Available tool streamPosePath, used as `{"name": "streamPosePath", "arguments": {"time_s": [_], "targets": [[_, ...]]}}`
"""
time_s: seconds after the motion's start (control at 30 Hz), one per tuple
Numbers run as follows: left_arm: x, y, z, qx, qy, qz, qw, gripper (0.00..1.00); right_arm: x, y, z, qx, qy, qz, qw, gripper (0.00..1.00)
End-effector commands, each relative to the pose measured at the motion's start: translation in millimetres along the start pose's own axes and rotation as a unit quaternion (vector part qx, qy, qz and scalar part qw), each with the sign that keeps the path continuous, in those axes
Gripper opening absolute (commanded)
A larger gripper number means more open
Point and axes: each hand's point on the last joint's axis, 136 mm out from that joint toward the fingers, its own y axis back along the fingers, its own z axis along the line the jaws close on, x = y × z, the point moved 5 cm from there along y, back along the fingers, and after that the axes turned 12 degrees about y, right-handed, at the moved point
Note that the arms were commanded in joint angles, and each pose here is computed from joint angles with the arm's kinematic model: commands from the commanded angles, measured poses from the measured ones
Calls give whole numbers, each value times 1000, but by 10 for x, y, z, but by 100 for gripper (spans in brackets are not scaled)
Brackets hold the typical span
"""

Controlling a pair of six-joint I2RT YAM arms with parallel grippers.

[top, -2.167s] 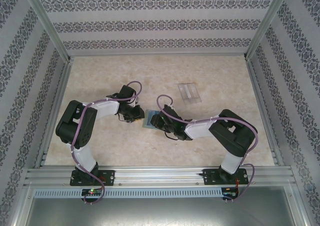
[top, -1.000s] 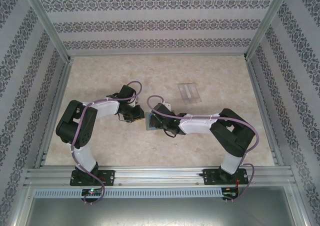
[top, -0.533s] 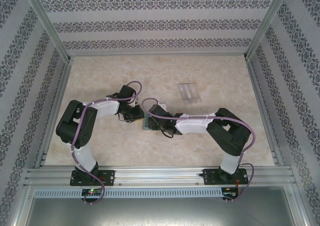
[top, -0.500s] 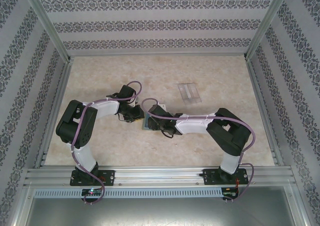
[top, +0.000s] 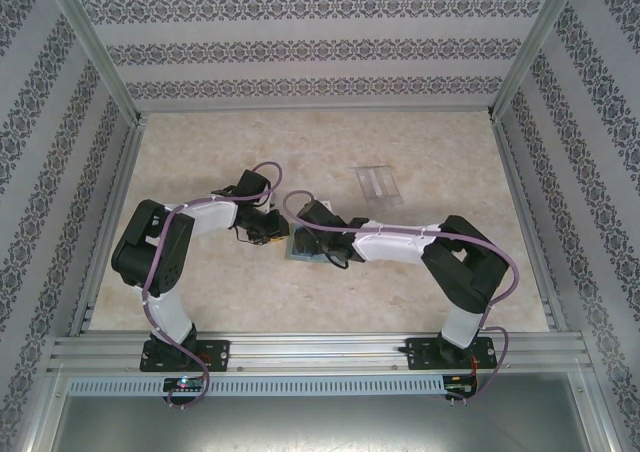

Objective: Put the credit cards into the card holder
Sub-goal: Insert the credit card into the card slot.

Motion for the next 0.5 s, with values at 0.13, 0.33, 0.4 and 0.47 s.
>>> {"name": "streamPosePath", "arguments": {"time_s": [0.13, 0.33, 0.4, 0.47], "targets": [[94, -187, 107, 18, 21, 36, 999, 24, -167, -148, -75, 14, 13, 24, 1000, 51], [109, -203, 151, 14, 25, 39, 999, 24, -155, -255, -77, 22, 14, 39, 999, 49], [110, -202, 152, 14, 24, 39, 999, 24, -138, -270, -101, 34, 14, 44, 998, 48], [108, -204, 163, 11, 24, 40, 999, 24, -133, -271, -122, 45, 13, 45, 998, 46]]}}
